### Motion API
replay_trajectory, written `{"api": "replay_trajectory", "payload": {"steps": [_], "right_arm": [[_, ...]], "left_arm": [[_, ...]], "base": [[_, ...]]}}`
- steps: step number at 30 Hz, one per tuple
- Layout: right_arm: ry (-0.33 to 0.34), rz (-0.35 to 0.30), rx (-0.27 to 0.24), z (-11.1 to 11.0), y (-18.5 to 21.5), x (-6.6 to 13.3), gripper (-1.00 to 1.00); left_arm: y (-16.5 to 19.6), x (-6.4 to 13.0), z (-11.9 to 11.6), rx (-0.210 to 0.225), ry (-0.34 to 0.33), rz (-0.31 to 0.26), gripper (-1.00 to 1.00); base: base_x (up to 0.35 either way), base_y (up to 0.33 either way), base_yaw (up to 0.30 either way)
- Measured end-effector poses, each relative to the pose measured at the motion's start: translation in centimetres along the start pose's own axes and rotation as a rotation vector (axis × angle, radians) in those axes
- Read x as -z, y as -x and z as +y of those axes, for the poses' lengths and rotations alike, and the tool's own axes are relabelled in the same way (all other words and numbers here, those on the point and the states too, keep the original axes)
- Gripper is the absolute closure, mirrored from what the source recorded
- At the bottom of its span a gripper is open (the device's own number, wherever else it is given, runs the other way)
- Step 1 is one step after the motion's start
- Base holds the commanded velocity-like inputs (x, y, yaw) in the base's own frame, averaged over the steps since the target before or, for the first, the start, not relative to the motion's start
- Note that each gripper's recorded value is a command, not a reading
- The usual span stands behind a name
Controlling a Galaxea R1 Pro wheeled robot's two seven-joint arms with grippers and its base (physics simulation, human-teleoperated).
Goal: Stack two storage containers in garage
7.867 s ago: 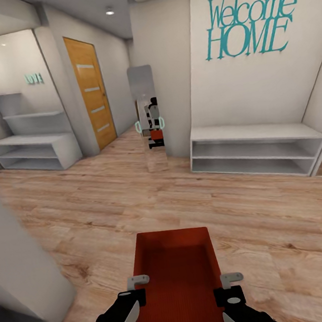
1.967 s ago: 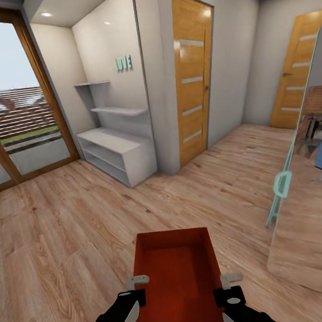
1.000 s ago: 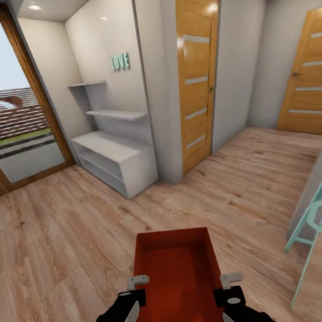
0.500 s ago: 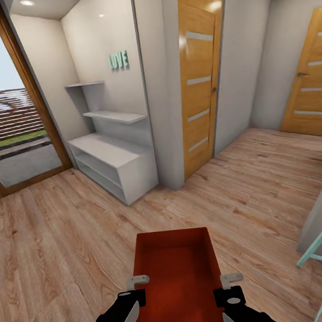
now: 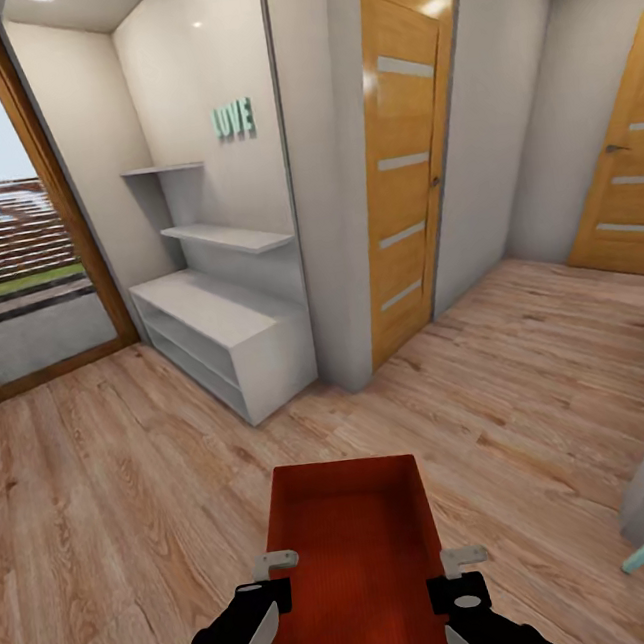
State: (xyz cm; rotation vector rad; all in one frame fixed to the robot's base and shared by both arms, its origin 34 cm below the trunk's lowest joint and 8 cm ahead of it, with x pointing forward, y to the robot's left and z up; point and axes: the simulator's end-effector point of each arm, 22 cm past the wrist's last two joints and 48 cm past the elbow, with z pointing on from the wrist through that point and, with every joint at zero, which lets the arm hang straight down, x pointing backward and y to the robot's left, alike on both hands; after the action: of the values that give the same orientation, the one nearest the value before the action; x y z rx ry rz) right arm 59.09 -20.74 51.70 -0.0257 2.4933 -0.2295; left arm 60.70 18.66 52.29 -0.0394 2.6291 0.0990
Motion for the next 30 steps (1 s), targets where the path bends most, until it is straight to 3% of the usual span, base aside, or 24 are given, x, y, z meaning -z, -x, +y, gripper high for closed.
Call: {"api": "replay_trajectory", "payload": {"steps": [7, 30], "right_arm": [[0.000, 0.000, 0.000, -0.01, 0.00, 0.00, 1.00], [0.000, 0.001, -0.001, -0.01, -0.03, 0.00, 1.00]], "left_arm": [[-0.01, 0.00, 0.00, 0.000, 0.000, 0.000, 1.00], [-0.01, 0.00, 0.00, 0.000, 0.000, 0.001, 1.00]], "base": [[0.322, 0.000, -0.089], [0.322, 0.000, -0.284]]}}
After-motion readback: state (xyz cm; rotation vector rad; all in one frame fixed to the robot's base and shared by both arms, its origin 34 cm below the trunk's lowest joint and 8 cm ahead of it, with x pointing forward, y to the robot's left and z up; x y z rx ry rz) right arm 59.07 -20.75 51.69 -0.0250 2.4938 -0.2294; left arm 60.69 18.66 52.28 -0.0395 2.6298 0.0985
